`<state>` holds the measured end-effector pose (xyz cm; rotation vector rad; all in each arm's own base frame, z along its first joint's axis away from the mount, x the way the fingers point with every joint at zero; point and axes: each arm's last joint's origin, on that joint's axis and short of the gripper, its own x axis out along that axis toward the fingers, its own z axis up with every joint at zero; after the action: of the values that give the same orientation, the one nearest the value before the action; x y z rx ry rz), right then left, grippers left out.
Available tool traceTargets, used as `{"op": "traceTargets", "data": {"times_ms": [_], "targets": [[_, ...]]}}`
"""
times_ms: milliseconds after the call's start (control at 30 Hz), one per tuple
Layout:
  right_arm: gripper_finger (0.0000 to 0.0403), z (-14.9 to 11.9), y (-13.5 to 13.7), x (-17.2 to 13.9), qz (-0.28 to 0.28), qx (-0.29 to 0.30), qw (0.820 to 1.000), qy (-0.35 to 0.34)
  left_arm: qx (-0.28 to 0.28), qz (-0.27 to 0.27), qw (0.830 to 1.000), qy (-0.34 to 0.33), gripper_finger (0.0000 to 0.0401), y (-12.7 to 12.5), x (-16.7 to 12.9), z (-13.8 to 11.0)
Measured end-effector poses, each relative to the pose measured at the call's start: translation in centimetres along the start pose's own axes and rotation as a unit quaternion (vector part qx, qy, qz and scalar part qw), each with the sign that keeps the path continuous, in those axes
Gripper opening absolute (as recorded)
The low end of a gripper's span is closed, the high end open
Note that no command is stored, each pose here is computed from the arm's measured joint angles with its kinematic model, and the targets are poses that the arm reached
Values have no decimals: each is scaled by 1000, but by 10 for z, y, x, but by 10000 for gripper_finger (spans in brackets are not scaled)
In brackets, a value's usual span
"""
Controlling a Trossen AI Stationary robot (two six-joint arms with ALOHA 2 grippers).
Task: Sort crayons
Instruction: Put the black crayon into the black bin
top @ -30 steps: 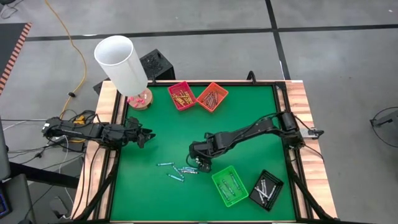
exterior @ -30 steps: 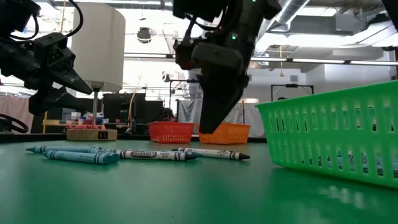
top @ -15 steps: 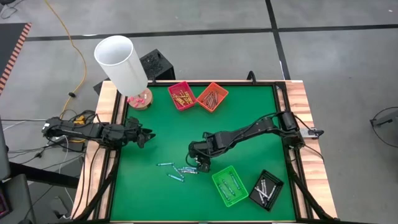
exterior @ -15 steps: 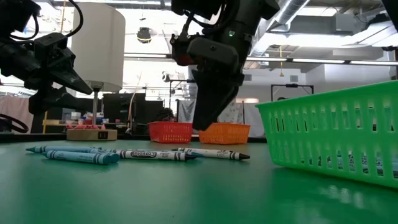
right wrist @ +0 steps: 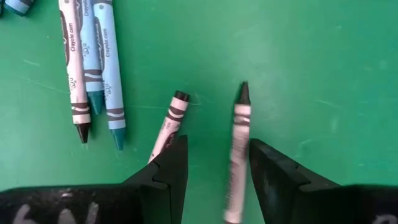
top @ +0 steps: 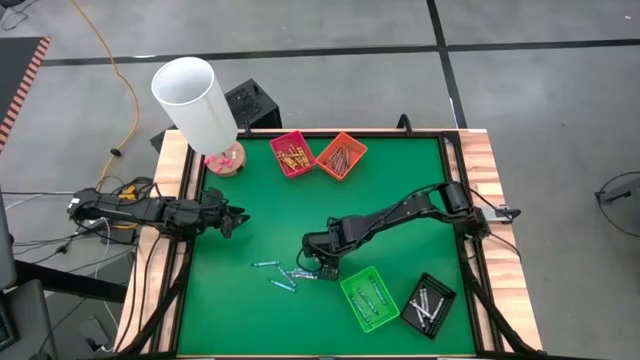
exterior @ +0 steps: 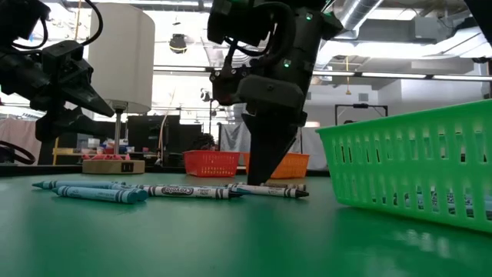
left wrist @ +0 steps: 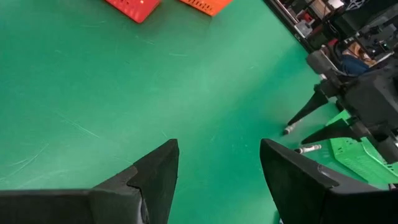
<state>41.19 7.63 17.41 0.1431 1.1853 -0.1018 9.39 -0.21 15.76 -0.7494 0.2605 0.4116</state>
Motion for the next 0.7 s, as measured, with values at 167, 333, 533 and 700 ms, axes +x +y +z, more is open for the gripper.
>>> {"op": "traceTargets", "data": {"times_ms": [167,333,533,700], "targets": [[162,1,-2,0,-1,3,1000,1,0,0,1000,0,215,0,0,0],[125,-1,-4,3,-7,7,1000,12,0,0,1000,0,215,0,0,0],[76,-2,-4,10,-12,7,1000,21,0,0,1000,0,215,0,0,0],[38,-5,-6,15,-18,3,999,36,0,0,1000,0,215,0,0,0]]}}
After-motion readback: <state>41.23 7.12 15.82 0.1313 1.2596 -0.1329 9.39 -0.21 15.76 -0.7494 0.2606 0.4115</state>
